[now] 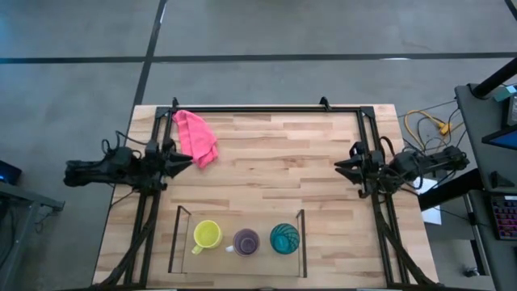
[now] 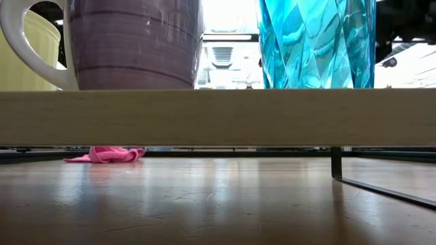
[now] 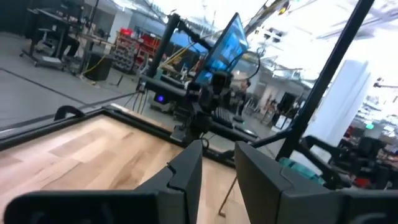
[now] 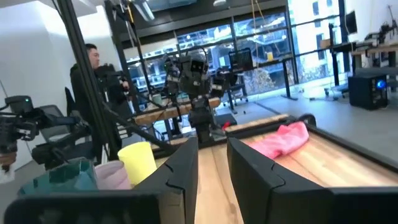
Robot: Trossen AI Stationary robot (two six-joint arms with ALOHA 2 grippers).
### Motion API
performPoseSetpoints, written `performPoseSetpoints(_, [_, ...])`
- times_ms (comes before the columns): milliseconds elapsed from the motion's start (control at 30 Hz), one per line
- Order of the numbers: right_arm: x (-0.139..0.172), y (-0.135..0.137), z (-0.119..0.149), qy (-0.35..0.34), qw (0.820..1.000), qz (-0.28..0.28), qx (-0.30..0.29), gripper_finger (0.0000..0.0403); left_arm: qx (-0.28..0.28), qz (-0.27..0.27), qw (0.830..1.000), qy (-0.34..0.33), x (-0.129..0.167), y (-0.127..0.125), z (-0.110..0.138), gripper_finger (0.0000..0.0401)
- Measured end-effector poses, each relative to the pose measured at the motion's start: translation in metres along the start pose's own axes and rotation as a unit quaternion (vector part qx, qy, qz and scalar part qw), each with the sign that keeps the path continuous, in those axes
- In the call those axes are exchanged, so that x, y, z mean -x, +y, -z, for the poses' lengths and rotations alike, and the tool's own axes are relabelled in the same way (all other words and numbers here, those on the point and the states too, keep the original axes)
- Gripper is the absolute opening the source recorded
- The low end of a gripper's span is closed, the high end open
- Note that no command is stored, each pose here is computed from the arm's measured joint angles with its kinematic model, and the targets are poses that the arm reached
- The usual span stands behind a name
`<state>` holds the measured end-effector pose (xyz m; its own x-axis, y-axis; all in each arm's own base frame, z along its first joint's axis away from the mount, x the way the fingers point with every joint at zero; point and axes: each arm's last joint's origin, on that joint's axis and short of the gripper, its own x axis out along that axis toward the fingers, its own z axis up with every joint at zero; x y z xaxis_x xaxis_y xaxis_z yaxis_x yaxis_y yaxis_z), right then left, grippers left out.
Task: Stack small to large cups/mugs on shelf
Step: Return to Home Position
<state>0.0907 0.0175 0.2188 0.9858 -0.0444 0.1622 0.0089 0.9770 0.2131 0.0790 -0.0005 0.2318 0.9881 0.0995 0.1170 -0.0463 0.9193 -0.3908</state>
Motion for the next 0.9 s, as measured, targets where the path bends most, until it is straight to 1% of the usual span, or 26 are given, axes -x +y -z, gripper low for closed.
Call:
performPoseSetpoints(233, [0.001,-0.004,0.023,0.006,0.999,0.005,-0.032,0.0073,0.011,0.007,1.000,-0.016,-0.006,0.005,0.016,0.0082])
performPoseSetpoints(333, [0.001,-0.006,0.032,-0.015,0.999,0.001,-0.040,0.0074,0.018,0.014,1.000,0.001,-0.008,0.010,0.029,0.0082])
performPoseSetpoints(367, [0.001,-0.006,0.034,-0.013,0.999,0.001,-0.040,0.0075,0.027,0.014,1.000,0.007,-0.009,0.011,0.032,0.0082])
performPoseSetpoints(600, [0.001,-0.006,0.033,-0.013,0.999,0.002,-0.041,0.0081,0.053,0.008,0.998,0.026,-0.012,0.018,0.053,0.0082])
performPoseSetpoints(667, [0.001,-0.006,0.035,-0.007,0.999,0.003,-0.040,0.0080,0.071,0.000,0.996,0.045,-0.012,0.021,0.060,0.0082])
performPoseSetpoints(733, [0.001,-0.007,0.036,0.002,0.999,0.005,-0.041,0.0077,0.084,-0.001,0.995,0.060,-0.012,0.022,0.063,0.0082])
performPoseSetpoints(900, [0.002,-0.008,0.044,0.040,0.997,0.015,-0.066,0.0071,0.081,0.014,0.994,0.075,-0.012,0.021,0.065,0.0082])
